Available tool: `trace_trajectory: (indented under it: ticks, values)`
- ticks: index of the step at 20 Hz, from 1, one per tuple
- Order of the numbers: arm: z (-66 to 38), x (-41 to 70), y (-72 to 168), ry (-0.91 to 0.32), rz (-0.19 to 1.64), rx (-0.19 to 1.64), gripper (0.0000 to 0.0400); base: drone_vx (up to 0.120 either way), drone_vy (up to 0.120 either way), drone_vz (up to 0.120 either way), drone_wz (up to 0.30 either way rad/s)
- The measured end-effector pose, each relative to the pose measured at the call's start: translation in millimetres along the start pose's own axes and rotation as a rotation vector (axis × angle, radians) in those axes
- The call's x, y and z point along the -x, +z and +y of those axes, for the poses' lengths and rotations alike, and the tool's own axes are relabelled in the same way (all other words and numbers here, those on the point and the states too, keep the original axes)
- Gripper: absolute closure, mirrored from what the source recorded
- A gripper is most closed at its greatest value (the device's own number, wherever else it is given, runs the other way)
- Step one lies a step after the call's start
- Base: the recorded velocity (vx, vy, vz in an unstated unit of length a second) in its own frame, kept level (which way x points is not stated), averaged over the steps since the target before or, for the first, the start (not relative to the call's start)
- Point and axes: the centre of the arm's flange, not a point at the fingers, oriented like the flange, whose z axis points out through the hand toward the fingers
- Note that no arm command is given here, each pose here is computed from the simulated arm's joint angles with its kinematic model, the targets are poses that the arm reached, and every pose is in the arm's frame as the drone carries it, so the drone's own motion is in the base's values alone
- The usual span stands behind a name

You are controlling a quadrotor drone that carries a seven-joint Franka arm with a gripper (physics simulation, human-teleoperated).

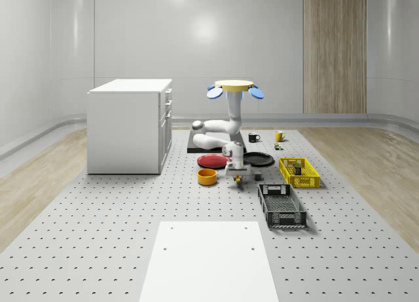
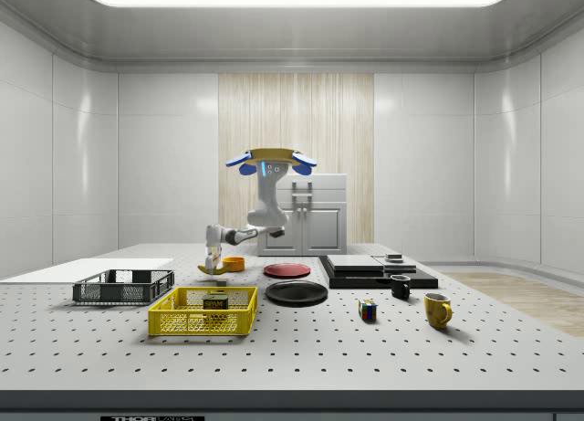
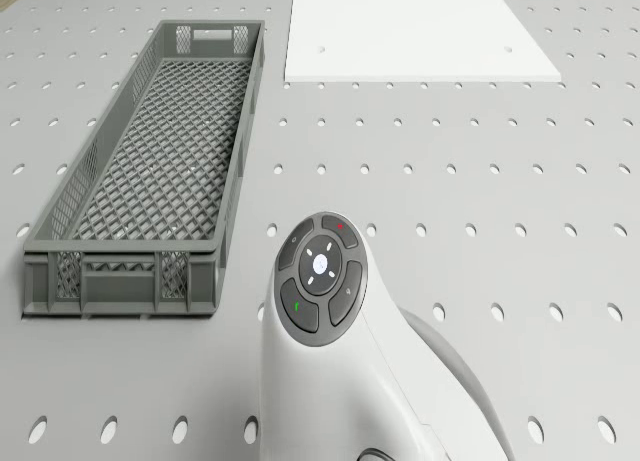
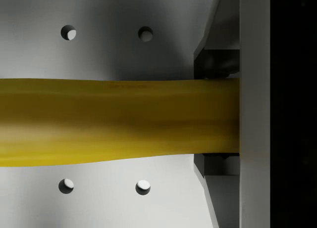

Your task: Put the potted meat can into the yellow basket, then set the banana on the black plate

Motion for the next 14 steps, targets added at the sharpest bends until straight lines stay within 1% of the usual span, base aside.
trace_trajectory:
  ticks: [7, 8, 9, 11, 14]
  values:
    - [0.0, 0.0, -12, 0.005, 0.0, 0.0, 0.0211, 0.0, 0.0, 0.12, 0.0]
    - [0.0, 0.0, -13, 0.006, 0.001, 0.0, 0.0211, 0.0, 0.04, 0.12, 0.0]
    - [0.0, 0.0, -14, 0.006, 0.001, 0.0, 0.0211, -0.04, 0.12, 0.12, 0.0]
    - [0.0, 0.0, -14, 0.006, 0.001, 0.0, 0.0211, -0.12, 0.12, 0.12, 0.0]
    - [0.0, 0.0, -15, 0.007, 0.001, 0.0, 0.0211, -0.12, 0.12, 0.0, 0.0]
